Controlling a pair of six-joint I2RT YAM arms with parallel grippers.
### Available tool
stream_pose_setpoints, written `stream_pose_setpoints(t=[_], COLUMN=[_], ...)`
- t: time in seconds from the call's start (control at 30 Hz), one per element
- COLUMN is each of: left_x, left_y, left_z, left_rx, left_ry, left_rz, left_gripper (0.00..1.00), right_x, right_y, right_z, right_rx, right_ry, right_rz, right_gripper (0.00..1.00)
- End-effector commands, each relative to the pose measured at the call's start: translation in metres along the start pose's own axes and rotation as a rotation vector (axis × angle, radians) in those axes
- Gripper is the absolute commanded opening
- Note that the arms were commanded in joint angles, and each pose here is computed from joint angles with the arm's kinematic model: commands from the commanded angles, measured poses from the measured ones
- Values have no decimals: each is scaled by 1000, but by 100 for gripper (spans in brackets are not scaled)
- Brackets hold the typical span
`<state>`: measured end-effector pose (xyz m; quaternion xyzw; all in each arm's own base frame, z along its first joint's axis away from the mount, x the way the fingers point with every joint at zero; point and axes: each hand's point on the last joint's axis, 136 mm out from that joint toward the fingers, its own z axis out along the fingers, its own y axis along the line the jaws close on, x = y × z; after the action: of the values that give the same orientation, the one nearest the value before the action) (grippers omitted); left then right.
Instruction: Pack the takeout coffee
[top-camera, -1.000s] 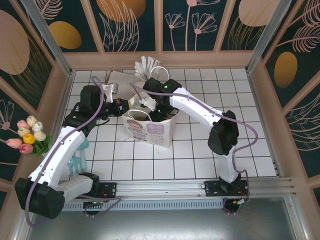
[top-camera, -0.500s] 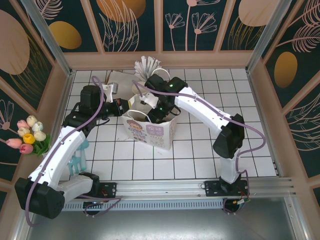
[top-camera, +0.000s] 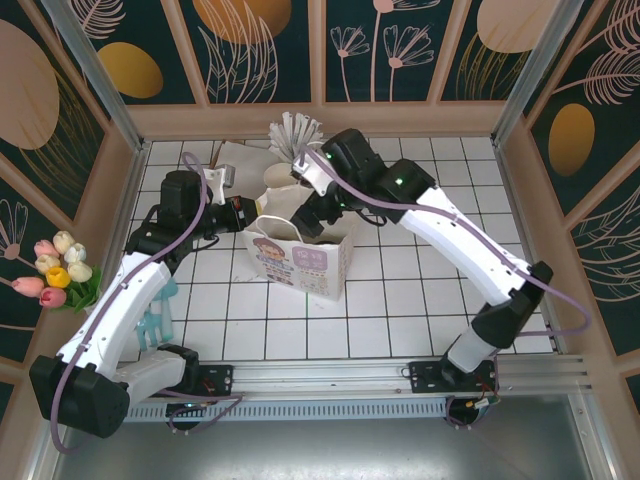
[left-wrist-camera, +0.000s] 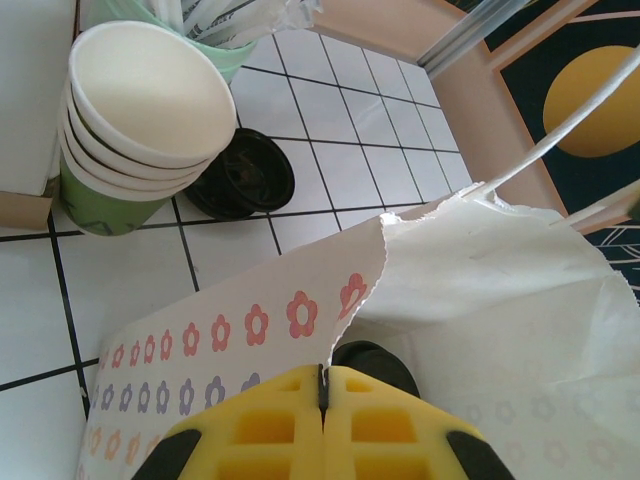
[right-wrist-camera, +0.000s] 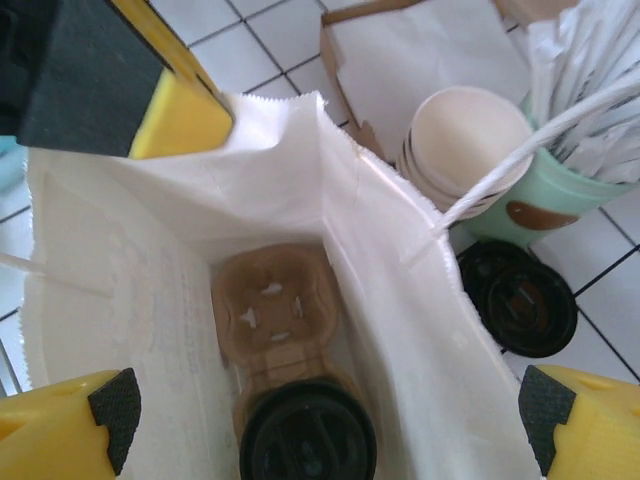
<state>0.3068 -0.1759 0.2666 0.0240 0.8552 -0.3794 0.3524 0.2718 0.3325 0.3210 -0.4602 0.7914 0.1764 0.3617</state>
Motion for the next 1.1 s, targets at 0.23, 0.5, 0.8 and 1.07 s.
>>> stream_pose_setpoints(t=[0.23,0.5,0.8,1.07], left_x=[-11,-12,-12,-12], left_y=[-7,-3,-1,-1], left_z=[-5,0,5,6], left_rx=[14,12,11,23], left_ry=[-50,-59,-54,-62], left_rz=[-5,-36,-103,-187], left_gripper=[0,0,0,0], right_x=[-26,40,103,101], right_y=[-17,-7,-27,-24], right_z=[-82,-88,-60,-21], right_rx=[110,43,248,269], right_ry=[-458,-426,-227,-81], right_rz=[431,801,1145,1118], right_gripper=[99,99,91,62])
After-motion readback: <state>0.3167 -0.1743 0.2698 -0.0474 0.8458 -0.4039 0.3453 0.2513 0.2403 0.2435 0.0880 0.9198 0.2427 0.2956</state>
